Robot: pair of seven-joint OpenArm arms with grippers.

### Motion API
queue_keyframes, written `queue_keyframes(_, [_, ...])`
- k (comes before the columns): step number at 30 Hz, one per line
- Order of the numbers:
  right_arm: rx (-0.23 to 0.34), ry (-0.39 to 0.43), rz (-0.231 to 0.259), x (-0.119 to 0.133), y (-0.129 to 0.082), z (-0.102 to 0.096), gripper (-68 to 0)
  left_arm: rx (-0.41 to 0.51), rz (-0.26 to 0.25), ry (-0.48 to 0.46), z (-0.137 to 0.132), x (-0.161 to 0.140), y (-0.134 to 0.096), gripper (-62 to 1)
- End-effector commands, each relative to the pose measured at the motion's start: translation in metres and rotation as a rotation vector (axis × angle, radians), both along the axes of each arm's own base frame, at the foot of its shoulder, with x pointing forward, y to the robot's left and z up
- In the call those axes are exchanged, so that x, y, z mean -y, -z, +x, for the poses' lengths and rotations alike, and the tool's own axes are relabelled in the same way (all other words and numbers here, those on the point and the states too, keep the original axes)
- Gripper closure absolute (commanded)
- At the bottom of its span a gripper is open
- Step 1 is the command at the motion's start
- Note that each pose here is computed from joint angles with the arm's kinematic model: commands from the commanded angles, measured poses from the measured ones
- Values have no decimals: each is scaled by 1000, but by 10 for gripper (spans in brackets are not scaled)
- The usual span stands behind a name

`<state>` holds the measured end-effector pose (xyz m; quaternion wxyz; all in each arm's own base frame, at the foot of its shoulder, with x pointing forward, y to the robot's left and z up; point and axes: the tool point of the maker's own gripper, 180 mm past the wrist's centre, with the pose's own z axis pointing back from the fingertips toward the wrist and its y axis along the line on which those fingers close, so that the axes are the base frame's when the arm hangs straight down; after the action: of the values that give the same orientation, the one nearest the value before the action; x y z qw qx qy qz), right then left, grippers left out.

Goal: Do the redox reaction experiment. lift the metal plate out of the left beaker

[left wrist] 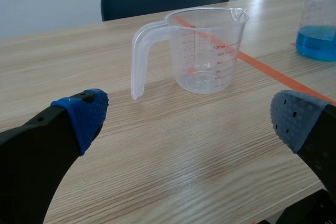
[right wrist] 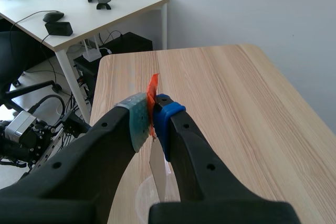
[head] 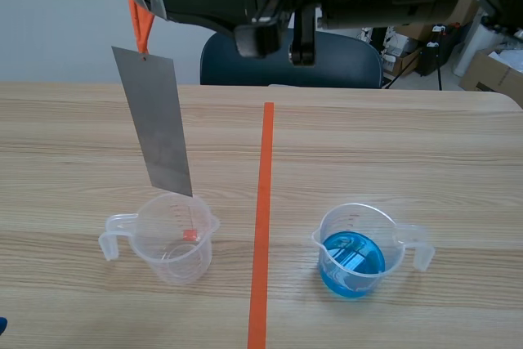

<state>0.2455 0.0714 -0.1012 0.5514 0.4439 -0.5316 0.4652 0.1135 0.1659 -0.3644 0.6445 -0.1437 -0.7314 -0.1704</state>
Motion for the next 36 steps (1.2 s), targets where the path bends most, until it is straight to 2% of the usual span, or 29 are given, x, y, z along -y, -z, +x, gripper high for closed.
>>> queue_keyframes(1, [28,-12,34,-2,-14,-2,2,39,-13,6,-3,-2,-9,-623])
queue_keyframes(36, [24,-11,21,-2,-12,-2,2,39,-13,5,-3,-2,-9,-623])
